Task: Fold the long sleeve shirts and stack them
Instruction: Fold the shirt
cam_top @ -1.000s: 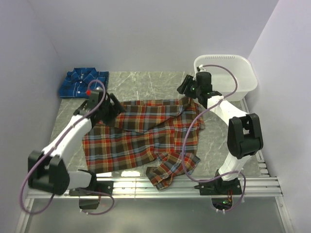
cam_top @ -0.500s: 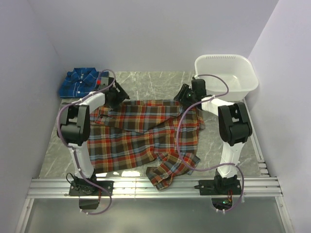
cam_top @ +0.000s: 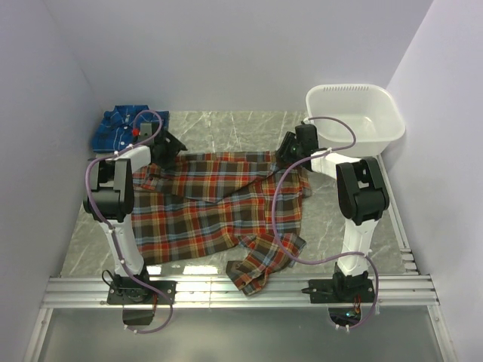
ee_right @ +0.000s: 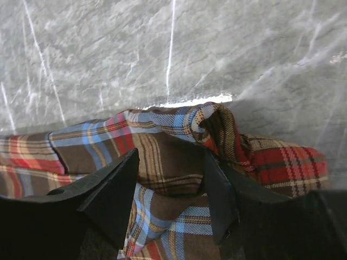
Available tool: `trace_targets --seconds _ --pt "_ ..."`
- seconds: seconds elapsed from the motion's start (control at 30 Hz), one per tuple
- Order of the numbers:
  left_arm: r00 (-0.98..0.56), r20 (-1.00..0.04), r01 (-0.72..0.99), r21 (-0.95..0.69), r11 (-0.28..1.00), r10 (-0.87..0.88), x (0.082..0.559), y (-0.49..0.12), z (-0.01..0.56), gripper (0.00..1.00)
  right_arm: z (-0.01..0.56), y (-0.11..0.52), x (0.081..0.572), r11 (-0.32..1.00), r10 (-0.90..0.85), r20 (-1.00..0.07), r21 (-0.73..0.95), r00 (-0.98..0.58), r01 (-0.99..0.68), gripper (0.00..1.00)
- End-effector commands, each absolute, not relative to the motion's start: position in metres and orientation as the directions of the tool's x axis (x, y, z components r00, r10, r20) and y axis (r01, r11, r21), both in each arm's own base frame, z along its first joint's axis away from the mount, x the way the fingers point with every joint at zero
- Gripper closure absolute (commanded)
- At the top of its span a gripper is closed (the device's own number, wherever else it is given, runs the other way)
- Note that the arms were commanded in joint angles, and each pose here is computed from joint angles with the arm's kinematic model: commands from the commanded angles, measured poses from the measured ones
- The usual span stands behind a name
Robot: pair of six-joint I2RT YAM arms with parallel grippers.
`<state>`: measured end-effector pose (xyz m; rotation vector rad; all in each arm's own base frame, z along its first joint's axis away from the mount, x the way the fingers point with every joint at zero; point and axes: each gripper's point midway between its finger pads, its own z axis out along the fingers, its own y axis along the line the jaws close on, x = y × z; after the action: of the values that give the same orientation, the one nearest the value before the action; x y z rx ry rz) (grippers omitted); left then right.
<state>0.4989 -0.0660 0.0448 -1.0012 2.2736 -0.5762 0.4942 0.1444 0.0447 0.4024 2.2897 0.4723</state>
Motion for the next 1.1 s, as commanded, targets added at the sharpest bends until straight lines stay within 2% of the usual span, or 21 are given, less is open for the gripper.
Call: trace_targets --seconds 0.0,0.17,0.3,0.43,0.6,0.77,0.93,1.07 --pt "-0.553 -0.371 -0.511 -0.557 0.655 -0.746 0.493 -0.060 0.054 0.17 0.063 0.125 0.506 0.885 0.451 -0.658 0.415 -0.602 0.210 0.41" --pt "-0.534 -0.436 -0.431 -0.597 0.677 -0.724 0.499 -0.066 0.110 0.11 0.108 0.139 0.500 0.894 0.416 -0.709 0.434 -0.570 0.112 0.41" --pt "-0.493 -0.537 -0.348 -0.600 0.720 -0.685 0.492 -0.065 0.170 0.05 0.149 0.156 0.483 0.901 0.366 -0.747 0.434 -0.555 0.008 0.39" --pt "-0.492 -0.589 -0.336 -0.550 0.764 -0.641 0.465 -0.063 0.192 0.02 0.152 0.168 0.446 0.920 0.284 -0.733 0.390 -0.618 -0.040 0.38" --pt "-0.558 -0.532 -0.398 -0.502 0.768 -0.637 0.387 -0.064 0.167 0.02 0.133 0.170 0.382 0.921 0.235 -0.675 0.385 -0.699 -0.062 0.38" --pt "-0.625 -0.452 -0.475 -0.426 0.770 -0.636 0.324 -0.054 0.109 0.03 0.099 0.158 0.337 0.927 0.227 -0.597 0.375 -0.770 -0.018 0.38" --pt "-0.617 -0.406 -0.544 -0.400 0.738 -0.674 0.296 -0.039 0.072 0.03 0.065 0.143 0.309 0.934 0.254 -0.532 0.353 -0.808 0.062 0.38" --pt "-0.613 -0.372 -0.585 -0.380 0.717 -0.697 0.300 -0.032 0.055 0.04 0.043 0.133 0.309 0.927 0.294 -0.482 0.354 -0.826 0.123 0.38"
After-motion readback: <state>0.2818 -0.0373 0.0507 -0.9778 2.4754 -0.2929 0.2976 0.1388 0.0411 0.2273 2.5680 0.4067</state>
